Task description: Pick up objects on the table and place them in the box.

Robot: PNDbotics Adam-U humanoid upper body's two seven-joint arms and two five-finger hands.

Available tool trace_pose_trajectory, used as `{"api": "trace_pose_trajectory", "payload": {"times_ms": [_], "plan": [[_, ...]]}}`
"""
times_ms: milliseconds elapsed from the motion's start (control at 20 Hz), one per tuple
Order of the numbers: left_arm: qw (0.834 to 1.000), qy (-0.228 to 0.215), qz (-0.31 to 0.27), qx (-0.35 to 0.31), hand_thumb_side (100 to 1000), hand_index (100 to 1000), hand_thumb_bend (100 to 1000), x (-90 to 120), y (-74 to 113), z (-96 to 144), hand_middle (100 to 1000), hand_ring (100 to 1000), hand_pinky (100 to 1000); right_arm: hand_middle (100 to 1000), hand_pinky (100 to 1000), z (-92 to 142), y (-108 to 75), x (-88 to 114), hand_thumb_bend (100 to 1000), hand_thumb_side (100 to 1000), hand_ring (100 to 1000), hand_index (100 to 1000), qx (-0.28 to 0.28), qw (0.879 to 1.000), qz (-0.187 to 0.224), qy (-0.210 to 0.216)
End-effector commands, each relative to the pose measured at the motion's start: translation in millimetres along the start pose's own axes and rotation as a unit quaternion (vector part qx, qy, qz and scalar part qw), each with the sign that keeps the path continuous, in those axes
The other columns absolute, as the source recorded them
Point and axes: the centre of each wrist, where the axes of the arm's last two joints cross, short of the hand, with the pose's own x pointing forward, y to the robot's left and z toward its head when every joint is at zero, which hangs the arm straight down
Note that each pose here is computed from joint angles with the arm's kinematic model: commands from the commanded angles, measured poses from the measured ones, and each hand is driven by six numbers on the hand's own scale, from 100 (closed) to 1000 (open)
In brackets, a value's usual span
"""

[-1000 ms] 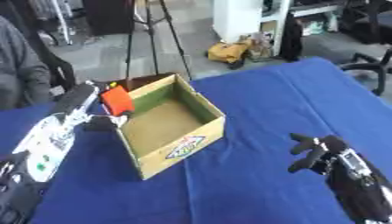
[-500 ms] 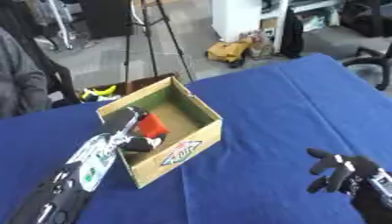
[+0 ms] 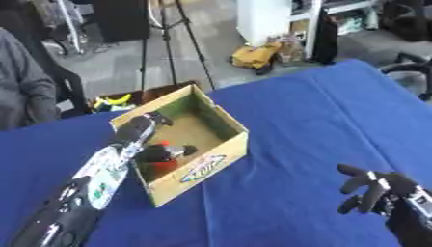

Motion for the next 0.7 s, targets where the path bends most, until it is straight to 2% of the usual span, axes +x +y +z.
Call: {"api": "trace_pose_trajectory", "payload": {"times_ms": [50,300,350,500,550,600,700], "plan": [[0.999,-0.008,-0.015,0.037,851,799,1000,0,21.2,-3,758,877,761,584,563,-2,-2.5,8,100,900,955,461,0.008,1.000,0.009,-0.011],[0.999,-0.010,-0.013,0.045,851,799,1000,1,22.0,-3,758,877,761,584,563,-2,-2.6,8,100,900,955,461,0.008,1.000,0.008,-0.011],[0.999,-0.011,-0.013,0.046,670,742,732,1,22.3,-3,711,876,626,584,563,-2,-2.6,8,100,896,953,462,0.008,1.000,0.008,-0.011],[0.996,-0.015,0.020,0.081,734,719,565,-4,27.0,3,692,877,582,583,563,5,-2.3,4,100,894,952,462,-0.011,1.000,-0.003,-0.004],[0.995,-0.013,0.034,0.096,734,719,565,-10,27.5,8,692,877,582,583,563,8,-2.9,3,100,894,952,462,-0.019,1.000,-0.004,0.000],[0.993,-0.009,0.045,0.112,800,717,442,-18,28.7,14,688,878,567,583,563,11,-3.5,2,100,891,952,462,-0.026,1.000,-0.004,0.004],[0.987,0.000,0.064,0.145,818,718,410,-37,31.2,28,688,879,563,583,563,18,-4.5,0,100,882,952,461,-0.040,0.999,-0.001,0.011]]}}
